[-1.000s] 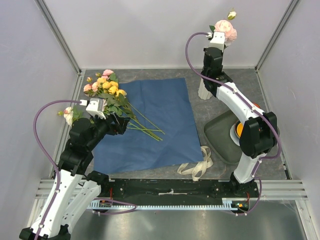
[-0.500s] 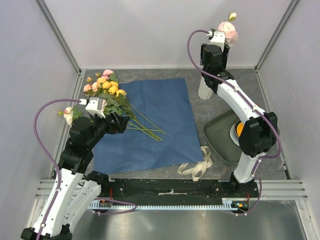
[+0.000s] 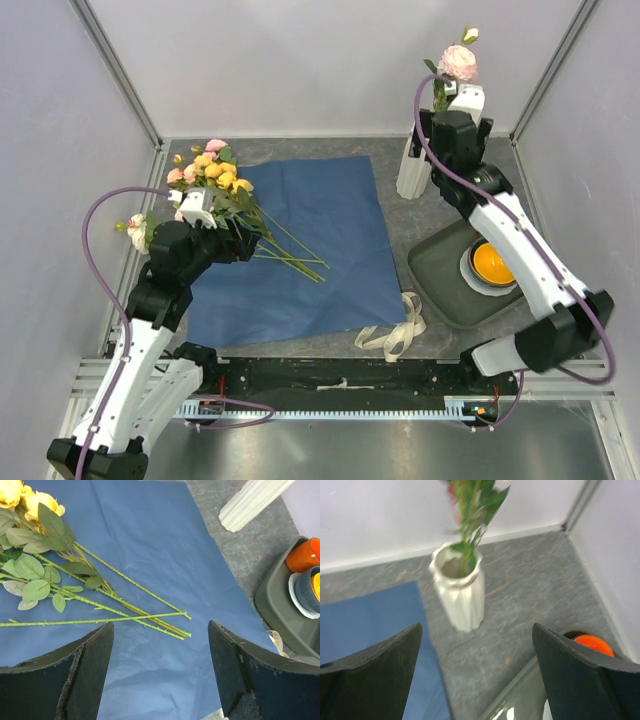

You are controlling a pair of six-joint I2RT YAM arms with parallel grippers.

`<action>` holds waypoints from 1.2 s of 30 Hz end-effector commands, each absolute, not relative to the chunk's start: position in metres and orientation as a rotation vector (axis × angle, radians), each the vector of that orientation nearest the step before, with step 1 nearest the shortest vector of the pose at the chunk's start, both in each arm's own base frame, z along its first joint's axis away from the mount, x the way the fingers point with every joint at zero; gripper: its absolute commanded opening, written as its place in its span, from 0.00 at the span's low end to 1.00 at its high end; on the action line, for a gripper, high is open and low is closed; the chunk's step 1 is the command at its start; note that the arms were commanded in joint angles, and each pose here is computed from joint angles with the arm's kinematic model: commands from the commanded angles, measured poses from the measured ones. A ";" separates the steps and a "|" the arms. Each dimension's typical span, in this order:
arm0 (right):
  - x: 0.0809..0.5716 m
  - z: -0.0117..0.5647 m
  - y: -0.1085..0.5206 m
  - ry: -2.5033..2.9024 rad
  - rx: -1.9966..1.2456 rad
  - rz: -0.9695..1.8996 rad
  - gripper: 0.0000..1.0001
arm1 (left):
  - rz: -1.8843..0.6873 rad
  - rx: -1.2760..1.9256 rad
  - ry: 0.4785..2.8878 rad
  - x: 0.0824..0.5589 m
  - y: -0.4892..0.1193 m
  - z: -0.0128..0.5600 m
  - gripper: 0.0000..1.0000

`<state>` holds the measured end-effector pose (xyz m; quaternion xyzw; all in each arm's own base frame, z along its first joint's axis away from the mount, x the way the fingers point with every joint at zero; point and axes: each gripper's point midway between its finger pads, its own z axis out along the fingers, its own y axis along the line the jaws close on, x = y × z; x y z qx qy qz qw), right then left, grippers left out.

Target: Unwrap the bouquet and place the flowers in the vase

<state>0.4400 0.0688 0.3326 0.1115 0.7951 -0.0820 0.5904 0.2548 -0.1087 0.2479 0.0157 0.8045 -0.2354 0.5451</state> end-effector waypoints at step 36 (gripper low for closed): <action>0.234 0.185 0.296 1.982 -0.574 0.461 0.98 | -0.508 -1.722 1.608 0.308 0.014 0.070 0.53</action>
